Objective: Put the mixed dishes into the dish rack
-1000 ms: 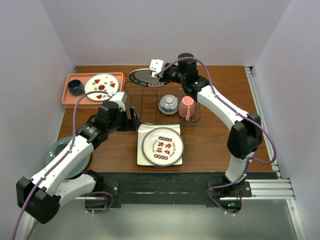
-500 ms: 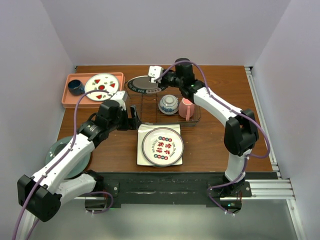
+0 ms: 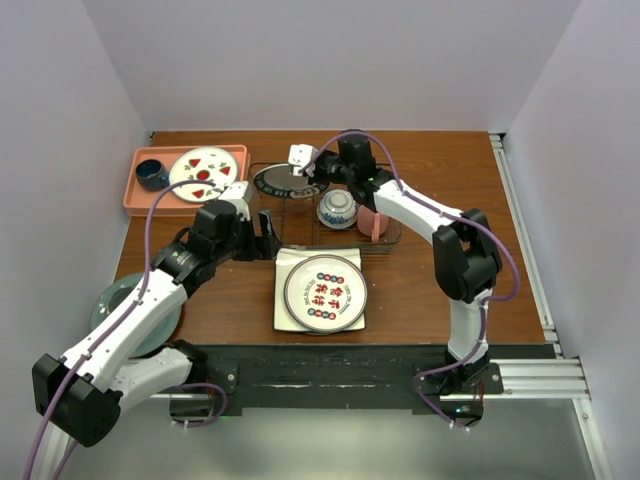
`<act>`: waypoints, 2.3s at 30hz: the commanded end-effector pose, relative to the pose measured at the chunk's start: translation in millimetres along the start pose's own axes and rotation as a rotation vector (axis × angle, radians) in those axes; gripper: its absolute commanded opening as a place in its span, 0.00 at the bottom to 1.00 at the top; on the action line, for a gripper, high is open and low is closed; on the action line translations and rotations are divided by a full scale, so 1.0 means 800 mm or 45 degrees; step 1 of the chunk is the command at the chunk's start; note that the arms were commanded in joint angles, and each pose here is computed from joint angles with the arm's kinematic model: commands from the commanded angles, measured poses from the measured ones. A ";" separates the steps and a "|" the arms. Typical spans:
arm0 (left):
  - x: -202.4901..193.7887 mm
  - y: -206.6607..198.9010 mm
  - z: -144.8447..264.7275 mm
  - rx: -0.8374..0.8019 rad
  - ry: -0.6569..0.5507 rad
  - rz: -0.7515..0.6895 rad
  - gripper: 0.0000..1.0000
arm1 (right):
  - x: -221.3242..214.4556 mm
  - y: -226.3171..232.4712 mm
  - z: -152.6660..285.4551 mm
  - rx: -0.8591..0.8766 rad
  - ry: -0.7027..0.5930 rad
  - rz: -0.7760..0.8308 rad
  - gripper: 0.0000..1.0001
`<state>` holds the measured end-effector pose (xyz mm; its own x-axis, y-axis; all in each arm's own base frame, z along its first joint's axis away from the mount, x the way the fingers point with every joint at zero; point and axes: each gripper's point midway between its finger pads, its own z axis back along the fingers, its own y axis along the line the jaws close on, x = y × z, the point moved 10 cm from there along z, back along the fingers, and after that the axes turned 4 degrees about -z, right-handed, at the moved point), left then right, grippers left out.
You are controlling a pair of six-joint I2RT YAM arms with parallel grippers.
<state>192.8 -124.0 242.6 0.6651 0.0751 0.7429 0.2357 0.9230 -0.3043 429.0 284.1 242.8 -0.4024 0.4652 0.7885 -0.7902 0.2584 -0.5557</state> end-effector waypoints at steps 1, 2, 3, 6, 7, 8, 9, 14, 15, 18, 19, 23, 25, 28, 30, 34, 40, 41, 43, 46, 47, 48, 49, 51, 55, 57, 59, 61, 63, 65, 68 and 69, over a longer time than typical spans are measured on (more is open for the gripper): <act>0.003 0.000 0.006 -0.017 -0.024 -0.003 0.86 | 0.027 -0.019 -0.001 -0.111 -0.111 0.071 0.00; 0.003 0.000 0.005 -0.016 -0.022 -0.003 0.86 | 0.026 -0.018 -0.003 -0.114 -0.108 0.064 0.00; 0.003 0.000 0.006 -0.016 -0.022 -0.001 0.86 | 0.025 -0.017 -0.005 -0.118 -0.105 0.058 0.00; 0.002 0.001 0.006 -0.014 -0.021 0.001 0.86 | 0.021 -0.015 -0.014 -0.131 -0.066 0.023 0.00; 0.000 0.001 0.005 -0.013 -0.019 -0.001 0.86 | 0.016 -0.013 -0.018 -0.131 -0.043 0.012 0.00; -0.001 0.002 0.005 -0.013 -0.019 -0.001 0.86 | 0.017 -0.014 -0.020 -0.130 -0.040 -0.003 0.00; -0.001 0.002 0.004 -0.012 -0.017 -0.001 0.86 | 0.015 -0.013 -0.023 -0.127 -0.033 -0.010 0.00; -0.002 0.003 0.004 -0.009 -0.018 -0.007 0.87 | 0.005 -0.010 -0.028 -0.132 -0.001 -0.028 0.06; -0.002 0.003 0.005 -0.009 -0.020 -0.011 0.87 | 0.006 -0.009 -0.029 -0.129 -0.001 -0.028 0.08; -0.002 0.003 0.006 -0.007 -0.025 -0.009 0.88 | 0.003 -0.007 -0.031 -0.126 0.018 -0.033 0.19; -0.002 0.004 0.006 -0.007 -0.025 -0.009 0.88 | 0.002 -0.006 -0.031 -0.124 0.024 -0.034 0.24; -0.003 0.004 0.007 -0.006 -0.026 -0.006 0.89 | 0.004 -0.007 -0.031 -0.146 0.034 -0.032 0.40; -0.003 0.004 0.008 -0.005 -0.028 -0.003 0.90 | 0.007 -0.011 -0.030 -0.182 0.037 -0.036 0.47; -0.004 0.005 0.011 -0.008 -0.034 0.003 0.90 | 0.009 -0.019 -0.027 -0.251 0.041 -0.048 0.51; -0.004 0.004 0.013 -0.011 -0.041 0.006 0.90 | 0.011 -0.023 -0.027 -0.308 0.037 -0.073 0.54; -0.006 0.005 0.016 -0.011 -0.043 0.010 0.90 | 0.015 -0.036 -0.023 -0.453 0.042 -0.106 0.56; -0.007 0.005 0.019 -0.013 -0.046 0.012 0.91 | 0.022 -0.050 -0.022 -0.597 0.016 -0.160 0.60; -0.006 0.005 0.020 -0.014 -0.050 0.012 0.91 | 0.021 -0.050 -0.022 -0.608 0.012 -0.185 0.61; -0.007 0.005 0.020 -0.013 -0.046 0.014 0.91 | 0.023 -0.049 -0.021 -0.602 0.004 -0.197 0.63; -0.008 0.006 0.022 -0.013 -0.051 0.014 0.91 | 0.028 -0.047 -0.019 -0.575 -0.021 -0.218 0.65; -0.006 0.008 0.022 0.014 -0.063 0.015 0.91 | 0.030 -0.046 -0.017 -0.565 -0.031 -0.219 0.65; -0.006 0.007 0.022 0.012 -0.063 0.017 0.91 | 0.035 -0.046 -0.014 -0.550 -0.048 -0.219 0.66; -0.007 0.008 0.022 0.017 -0.065 0.018 0.91 | 0.033 -0.043 -0.014 -0.536 -0.048 -0.230 0.67; -0.007 0.008 0.021 0.017 -0.061 0.019 0.91 | 0.040 -0.044 -0.007 -0.531 -0.060 -0.226 0.67; -0.010 0.009 0.019 0.017 -0.055 0.025 0.91 | 0.035 -0.027 0.003 -0.464 -0.058 -0.232 0.72; -0.013 0.010 0.016 0.026 -0.044 0.026 0.91 | 0.036 -0.021 0.008 -0.429 -0.068 -0.238 0.75; -0.015 0.011 0.015 0.025 -0.039 0.031 0.91 | 0.044 -0.015 0.018 -0.408 -0.094 -0.259 0.76; -0.017 0.012 0.015 0.028 -0.042 0.031 0.91 | 0.048 -0.009 0.025 -0.391 -0.105 -0.277 0.79; -0.018 0.012 0.015 0.027 -0.046 0.031 0.92 | 0.060 -0.009 0.036 -0.382 -0.136 -0.268 0.82; -0.017 0.012 0.016 0.024 -0.049 0.026 0.92 | 0.068 -0.007 0.046 -0.381 -0.152 -0.270 0.84; -0.015 0.011 0.017 0.022 -0.054 0.017 0.92 | 0.078 -0.006 0.059 -0.387 -0.162 -0.288 0.86; -0.014 0.011 0.018 0.021 -0.056 0.017 0.92 | 0.082 -0.006 0.062 -0.388 -0.166 -0.293 0.86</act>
<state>176.1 -112.6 232.2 0.6679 0.0863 0.7392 0.2121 0.9300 -0.3003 399.0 273.0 274.6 -0.2404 0.3477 0.9063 -0.7053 0.5790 -0.4091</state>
